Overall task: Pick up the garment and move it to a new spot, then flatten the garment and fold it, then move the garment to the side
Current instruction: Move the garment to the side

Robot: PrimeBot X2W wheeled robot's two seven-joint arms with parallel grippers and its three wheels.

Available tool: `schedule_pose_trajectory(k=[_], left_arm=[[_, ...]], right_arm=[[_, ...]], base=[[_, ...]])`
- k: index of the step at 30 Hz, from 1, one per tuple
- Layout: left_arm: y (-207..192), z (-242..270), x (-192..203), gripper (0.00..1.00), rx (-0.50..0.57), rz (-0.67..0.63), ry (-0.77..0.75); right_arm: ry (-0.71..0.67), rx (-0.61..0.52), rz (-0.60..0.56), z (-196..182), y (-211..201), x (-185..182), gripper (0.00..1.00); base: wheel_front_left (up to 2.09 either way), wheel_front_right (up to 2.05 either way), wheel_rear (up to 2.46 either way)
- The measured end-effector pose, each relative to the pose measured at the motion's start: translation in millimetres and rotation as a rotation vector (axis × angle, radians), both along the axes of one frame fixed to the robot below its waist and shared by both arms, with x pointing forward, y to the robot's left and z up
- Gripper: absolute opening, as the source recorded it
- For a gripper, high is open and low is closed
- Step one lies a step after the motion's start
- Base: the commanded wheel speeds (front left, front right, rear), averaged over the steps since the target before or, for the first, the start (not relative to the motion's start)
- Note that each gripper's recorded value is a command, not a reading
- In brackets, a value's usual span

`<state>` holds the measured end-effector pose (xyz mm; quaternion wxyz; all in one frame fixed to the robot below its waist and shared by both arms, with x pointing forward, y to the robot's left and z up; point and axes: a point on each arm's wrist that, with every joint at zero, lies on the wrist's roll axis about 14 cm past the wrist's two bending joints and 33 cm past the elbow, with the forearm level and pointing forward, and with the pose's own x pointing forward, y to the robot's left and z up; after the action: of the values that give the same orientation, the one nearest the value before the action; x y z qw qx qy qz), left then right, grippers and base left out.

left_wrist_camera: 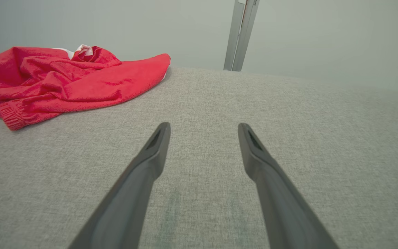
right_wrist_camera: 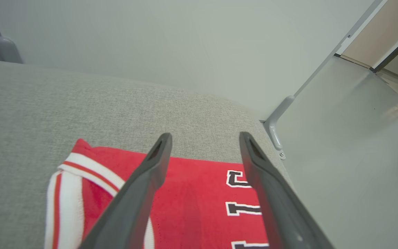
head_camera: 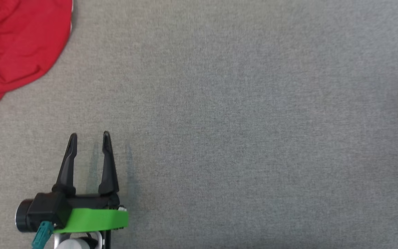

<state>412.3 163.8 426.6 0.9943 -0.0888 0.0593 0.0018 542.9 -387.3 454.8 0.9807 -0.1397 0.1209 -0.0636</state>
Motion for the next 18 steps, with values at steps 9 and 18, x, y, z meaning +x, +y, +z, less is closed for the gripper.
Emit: schedule_pose_trajectory(k=[9,18], left_arm=[[7.9,34.7,-37.1,1.0,-0.023,0.031,-0.065],[12.4,33.3,-85.6,1.0,-0.019,0.028,-0.046]], right_arm=[[-0.148,0.122,0.205,25.1,107.7,-61.4,1.0],[-0.264,0.204,0.225,44.1,168.4,-156.7,1.0]], base=[[0.0,0.0,0.0],[0.0,0.0,0.0]])
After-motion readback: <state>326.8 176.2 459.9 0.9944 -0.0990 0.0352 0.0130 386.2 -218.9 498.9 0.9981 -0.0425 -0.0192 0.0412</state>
